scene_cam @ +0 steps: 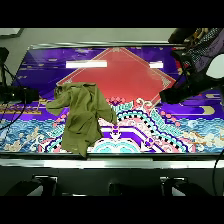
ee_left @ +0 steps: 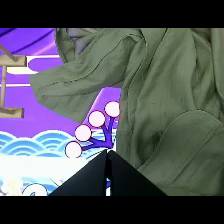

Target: Fold the clothes and pants, and hang the long-sleeved shirts on hangers.

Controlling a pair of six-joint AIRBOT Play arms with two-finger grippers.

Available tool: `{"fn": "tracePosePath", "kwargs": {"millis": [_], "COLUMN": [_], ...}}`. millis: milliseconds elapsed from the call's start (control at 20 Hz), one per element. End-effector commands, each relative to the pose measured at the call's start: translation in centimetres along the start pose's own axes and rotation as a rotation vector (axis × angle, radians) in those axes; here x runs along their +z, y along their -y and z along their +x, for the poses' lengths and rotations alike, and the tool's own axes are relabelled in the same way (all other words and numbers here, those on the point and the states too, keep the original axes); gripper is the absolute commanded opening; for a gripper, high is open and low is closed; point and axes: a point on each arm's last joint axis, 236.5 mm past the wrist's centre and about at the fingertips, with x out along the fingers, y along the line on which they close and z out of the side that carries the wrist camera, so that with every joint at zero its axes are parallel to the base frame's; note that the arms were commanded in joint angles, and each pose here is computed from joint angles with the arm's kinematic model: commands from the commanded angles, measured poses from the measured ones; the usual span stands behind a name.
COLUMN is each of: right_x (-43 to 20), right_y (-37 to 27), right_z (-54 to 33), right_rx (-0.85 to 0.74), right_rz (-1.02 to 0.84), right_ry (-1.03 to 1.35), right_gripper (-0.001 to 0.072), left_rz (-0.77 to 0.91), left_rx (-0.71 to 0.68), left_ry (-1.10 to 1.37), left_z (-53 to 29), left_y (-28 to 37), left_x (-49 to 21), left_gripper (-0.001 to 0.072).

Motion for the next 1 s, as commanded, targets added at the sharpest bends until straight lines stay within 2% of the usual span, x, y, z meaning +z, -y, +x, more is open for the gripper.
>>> {"fn": "tracePosePath", "kwargs": {"millis": [0,300,350,400,450,650,950], "right_x": [0.0,0.0,0.0,0.0,0.0,0.0,0.8], "right_y": [0.0,0.0,0.0,0.0,0.0,0.0,0.1], "right_z": [0.0,0.0,0.0,0.0,0.0,0.0,0.0], "right_rx": [0.000,0.000,0.000,0.000,0.000,0.000,-0.004], "right_rz": [-0.003,-0.003,-0.003,-0.003,-0.003,-0.003,-0.003], "right_ry": [0.000,0.000,0.000,0.000,0.000,0.000,0.033], "right_gripper": [0.0029,0.0029,0.0029,0.0029,0.0029,0.0029,0.0029], "left_rz": [0.000,0.000,-0.001,-0.013,-0.034,-0.150,-0.589], "left_rx": [0.000,-0.001,-0.001,-0.001,0.000,0.023,-0.177], "left_ry": [0.001,0.011,0.018,0.012,0.013,-0.103,-0.212], "left_z": [0.0,0.0,0.1,0.1,0.1,3.3,11.2], "left_y": [0.0,0.0,0.0,0.0,0.0,-2.2,-4.3], "left_x": [0.0,0.3,0.4,0.3,0.3,-3.3,-11.1], "left_gripper": [0.0020,0.0027,0.0159,0.0461,0.0720,0.0709,0.0710]}}
